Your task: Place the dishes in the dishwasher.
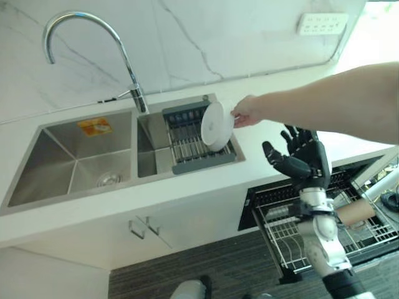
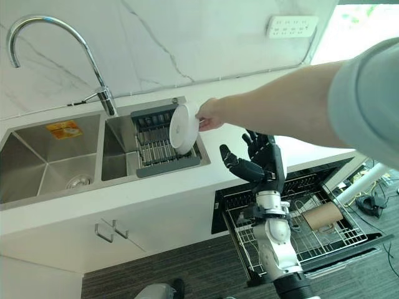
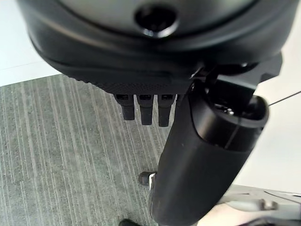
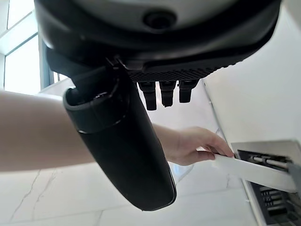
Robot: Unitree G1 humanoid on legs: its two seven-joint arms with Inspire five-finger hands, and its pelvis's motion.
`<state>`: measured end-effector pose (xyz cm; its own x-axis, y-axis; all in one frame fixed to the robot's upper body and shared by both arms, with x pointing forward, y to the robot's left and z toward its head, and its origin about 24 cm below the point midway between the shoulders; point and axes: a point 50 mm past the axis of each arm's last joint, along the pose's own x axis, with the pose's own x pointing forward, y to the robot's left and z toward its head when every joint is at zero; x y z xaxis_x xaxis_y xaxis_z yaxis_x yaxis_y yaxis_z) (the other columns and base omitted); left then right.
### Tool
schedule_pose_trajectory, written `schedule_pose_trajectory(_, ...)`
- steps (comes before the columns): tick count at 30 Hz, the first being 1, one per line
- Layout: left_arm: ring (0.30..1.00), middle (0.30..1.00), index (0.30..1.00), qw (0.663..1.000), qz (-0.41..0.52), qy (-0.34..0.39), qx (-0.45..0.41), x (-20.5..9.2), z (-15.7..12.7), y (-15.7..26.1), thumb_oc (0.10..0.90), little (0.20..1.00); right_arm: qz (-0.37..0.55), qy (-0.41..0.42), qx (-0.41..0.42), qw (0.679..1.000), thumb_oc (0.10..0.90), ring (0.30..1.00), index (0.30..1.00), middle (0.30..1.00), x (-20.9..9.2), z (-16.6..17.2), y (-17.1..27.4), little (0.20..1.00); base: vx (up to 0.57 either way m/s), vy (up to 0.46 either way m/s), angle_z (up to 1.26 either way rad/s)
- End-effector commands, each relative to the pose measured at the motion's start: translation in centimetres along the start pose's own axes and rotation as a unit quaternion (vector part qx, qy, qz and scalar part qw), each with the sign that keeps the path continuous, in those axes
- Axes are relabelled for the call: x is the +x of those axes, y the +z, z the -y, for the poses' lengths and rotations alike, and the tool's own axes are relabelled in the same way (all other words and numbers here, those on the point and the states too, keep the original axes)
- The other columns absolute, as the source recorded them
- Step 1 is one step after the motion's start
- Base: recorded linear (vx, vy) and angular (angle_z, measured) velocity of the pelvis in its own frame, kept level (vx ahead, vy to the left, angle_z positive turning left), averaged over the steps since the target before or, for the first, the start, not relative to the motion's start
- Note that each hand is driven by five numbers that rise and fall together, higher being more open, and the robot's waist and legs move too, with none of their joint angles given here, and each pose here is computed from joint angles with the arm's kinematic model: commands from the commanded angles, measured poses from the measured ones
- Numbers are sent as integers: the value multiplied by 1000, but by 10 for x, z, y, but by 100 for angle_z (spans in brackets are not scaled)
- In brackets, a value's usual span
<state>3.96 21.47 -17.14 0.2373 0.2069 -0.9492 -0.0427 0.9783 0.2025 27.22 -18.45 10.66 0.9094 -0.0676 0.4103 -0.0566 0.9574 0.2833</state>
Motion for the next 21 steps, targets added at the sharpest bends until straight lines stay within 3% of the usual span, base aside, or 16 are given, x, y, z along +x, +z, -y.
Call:
schedule_pose_trajectory(1, 900, 900, 900, 1000, 0, 19, -8, 0, -9, -2, 800, 900, 117, 26, 34, 992, 800, 900, 900, 900, 32, -21, 40, 900, 4, 26, 22)
schedule_pose_trajectory(21, 900, 900, 900, 1000, -5, 24, -8, -1, -10, -9, 800, 900, 102, 1, 45, 994, 800, 900, 900, 900, 41, -29, 29, 900, 5, 7, 6)
